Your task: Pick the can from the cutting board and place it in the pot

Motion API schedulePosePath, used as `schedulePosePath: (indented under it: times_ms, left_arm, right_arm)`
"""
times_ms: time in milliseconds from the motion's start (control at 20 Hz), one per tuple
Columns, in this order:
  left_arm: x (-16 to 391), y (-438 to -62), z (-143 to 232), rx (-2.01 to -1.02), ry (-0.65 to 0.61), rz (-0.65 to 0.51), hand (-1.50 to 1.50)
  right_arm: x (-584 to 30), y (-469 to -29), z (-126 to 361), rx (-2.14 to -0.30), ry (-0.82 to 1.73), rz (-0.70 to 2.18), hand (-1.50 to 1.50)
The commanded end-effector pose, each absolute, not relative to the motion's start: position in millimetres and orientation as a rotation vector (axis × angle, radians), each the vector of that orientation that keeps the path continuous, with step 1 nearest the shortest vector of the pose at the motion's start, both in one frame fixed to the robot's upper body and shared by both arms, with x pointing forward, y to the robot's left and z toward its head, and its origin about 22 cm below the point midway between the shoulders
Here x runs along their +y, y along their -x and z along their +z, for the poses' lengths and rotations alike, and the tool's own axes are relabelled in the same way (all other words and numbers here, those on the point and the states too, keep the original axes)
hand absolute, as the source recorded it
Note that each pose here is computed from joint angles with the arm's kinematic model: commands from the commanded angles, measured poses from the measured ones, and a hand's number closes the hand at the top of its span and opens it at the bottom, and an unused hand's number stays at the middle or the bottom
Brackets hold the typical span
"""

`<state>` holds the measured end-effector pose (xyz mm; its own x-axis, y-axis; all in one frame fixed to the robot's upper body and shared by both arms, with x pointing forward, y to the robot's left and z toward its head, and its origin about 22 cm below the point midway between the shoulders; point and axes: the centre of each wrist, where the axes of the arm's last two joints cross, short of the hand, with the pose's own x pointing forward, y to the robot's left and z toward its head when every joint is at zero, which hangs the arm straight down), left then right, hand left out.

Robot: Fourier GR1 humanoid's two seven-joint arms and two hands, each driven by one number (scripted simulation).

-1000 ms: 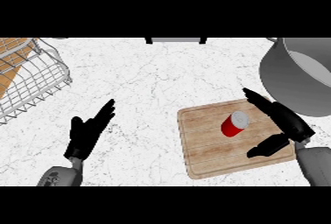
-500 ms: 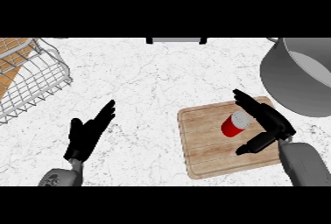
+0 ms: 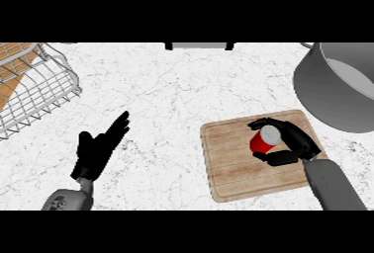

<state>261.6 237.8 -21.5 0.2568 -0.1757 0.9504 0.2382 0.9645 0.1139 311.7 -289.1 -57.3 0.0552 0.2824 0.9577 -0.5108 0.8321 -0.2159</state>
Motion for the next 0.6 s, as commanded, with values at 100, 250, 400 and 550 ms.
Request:
schedulePosePath:
  times_ms: [100, 250, 400, 550]
  left_arm:
    - [256, -255, -17, -1.29, 0.04, -0.294, 0.0]
    - [249, -247, -27, -1.271, 0.074, -0.278, 0.0]
    - [244, -256, -32, -1.288, 0.062, -0.278, 0.0]
    - [255, -251, -25, -1.278, 0.056, -0.292, 0.0]
  right_arm:
    - [-276, -304, -88, -1.395, -0.268, 0.589, 1.5]
    - [-284, -289, -100, -1.422, -0.311, 0.525, 1.5]
    - [-279, -289, -106, -1.471, -0.313, 0.496, 1.5]
    - [-278, -289, -108, -1.579, -0.268, 0.486, 1.5]
